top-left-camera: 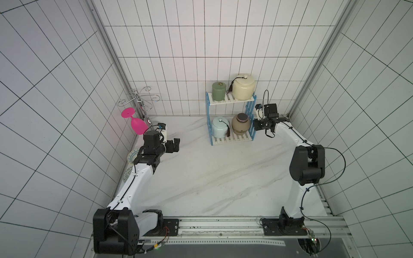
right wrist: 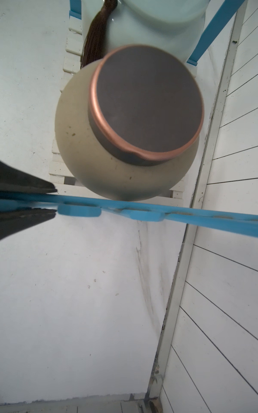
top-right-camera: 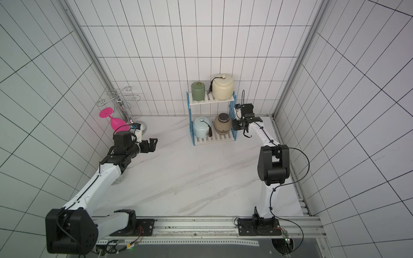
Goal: Remove the tea canisters from the shelf
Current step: Adjust the shelf at the center of the board.
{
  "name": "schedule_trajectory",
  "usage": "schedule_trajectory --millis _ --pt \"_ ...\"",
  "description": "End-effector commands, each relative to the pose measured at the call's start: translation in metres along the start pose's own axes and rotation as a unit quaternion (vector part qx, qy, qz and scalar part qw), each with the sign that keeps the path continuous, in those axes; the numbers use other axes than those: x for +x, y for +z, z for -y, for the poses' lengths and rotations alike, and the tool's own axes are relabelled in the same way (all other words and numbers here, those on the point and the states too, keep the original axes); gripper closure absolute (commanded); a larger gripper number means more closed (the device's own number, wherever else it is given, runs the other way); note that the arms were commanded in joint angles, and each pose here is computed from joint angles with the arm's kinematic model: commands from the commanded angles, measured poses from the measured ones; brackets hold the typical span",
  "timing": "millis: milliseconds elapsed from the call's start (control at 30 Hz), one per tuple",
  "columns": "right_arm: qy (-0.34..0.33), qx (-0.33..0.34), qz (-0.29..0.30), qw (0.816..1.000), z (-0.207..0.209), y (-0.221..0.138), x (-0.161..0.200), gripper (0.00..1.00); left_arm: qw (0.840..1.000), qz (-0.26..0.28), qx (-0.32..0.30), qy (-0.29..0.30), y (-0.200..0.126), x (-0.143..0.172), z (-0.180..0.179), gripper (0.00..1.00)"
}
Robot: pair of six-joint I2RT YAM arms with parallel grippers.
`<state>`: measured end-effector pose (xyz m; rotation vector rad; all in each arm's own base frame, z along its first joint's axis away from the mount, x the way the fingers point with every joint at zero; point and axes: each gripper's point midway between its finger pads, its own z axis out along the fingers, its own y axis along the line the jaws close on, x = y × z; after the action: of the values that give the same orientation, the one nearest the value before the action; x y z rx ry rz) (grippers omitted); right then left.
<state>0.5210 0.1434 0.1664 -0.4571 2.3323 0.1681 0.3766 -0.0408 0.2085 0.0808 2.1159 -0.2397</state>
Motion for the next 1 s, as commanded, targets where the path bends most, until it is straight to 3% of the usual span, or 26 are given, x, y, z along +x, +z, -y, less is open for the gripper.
schedule_trajectory --millis 0,267,500,833,867,967 --pt "-0.005 -0.056 -0.002 0.998 -0.056 -0.001 0.004 1.0 1.0 0.014 0.001 0.009 -0.005 -0.007 0.002 0.01" --pt "-0.003 -0.021 -0.015 1.0 -0.085 -0.006 0.018 1.0 1.0 0.015 0.004 0.009 -0.006 -0.007 0.004 0.01" --pt "0.05 -0.023 -0.033 0.998 -0.089 -0.006 0.041 1.0 1.0 0.015 0.006 0.011 -0.006 -0.006 0.004 0.01" --pt "0.057 -0.042 -0.026 0.997 -0.096 -0.018 0.039 1.0 0.999 0.012 0.024 0.018 -0.007 -0.005 0.011 0.01" --pt "0.057 -0.044 -0.024 0.997 -0.097 -0.02 0.038 0.98 0.999 0.012 0.027 0.019 -0.008 -0.005 0.012 0.01" --pt "0.055 -0.049 -0.013 0.997 -0.098 -0.033 0.027 0.81 0.999 0.009 0.041 0.025 -0.008 -0.004 0.017 0.01"
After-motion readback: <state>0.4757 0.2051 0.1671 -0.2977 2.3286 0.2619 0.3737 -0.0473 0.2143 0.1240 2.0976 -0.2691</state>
